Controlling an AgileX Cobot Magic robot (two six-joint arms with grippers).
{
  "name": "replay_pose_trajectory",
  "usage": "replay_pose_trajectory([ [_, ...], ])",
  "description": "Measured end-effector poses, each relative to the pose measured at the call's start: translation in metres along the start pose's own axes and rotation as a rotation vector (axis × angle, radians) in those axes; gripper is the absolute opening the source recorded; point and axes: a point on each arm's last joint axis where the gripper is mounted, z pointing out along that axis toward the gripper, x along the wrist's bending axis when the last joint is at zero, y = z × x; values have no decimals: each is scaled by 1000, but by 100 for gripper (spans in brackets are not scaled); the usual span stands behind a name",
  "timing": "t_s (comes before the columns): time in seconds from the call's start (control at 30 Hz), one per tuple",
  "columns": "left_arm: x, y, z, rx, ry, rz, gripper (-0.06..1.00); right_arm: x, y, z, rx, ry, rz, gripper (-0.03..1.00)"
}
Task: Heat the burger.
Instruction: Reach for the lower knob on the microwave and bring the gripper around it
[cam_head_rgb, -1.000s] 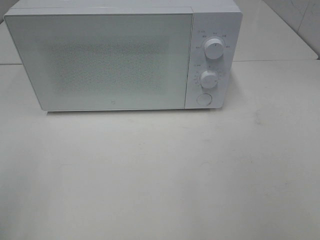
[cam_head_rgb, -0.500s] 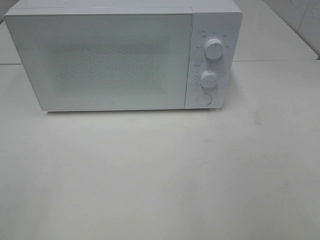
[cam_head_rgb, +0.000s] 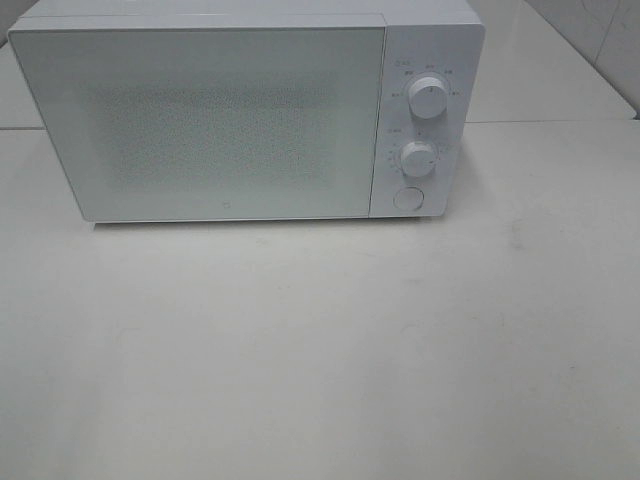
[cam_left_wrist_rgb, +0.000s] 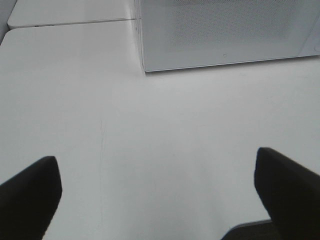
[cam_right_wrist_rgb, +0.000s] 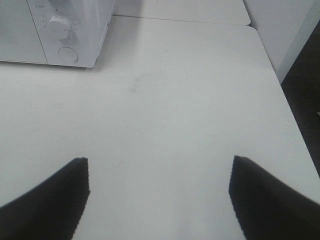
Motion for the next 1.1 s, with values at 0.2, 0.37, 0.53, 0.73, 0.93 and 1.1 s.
replay_pose_trajectory([
  [0.2,0,0,0,0,0,0,96,0,0,0,0,0,0,75],
  [0.37,0,0,0,0,0,0,96,0,0,0,0,0,0,75],
  [0.53,0,0,0,0,0,0,96,0,0,0,0,4,2,75],
  [0.73,0,0,0,0,0,0,96,1,0,0,1,14,7,75],
  [0.93,0,0,0,0,0,0,96,1,1,-1,-6,14,9,75],
  [1.1,0,0,0,0,0,0,96,1,9,-5,-79,16,13,75],
])
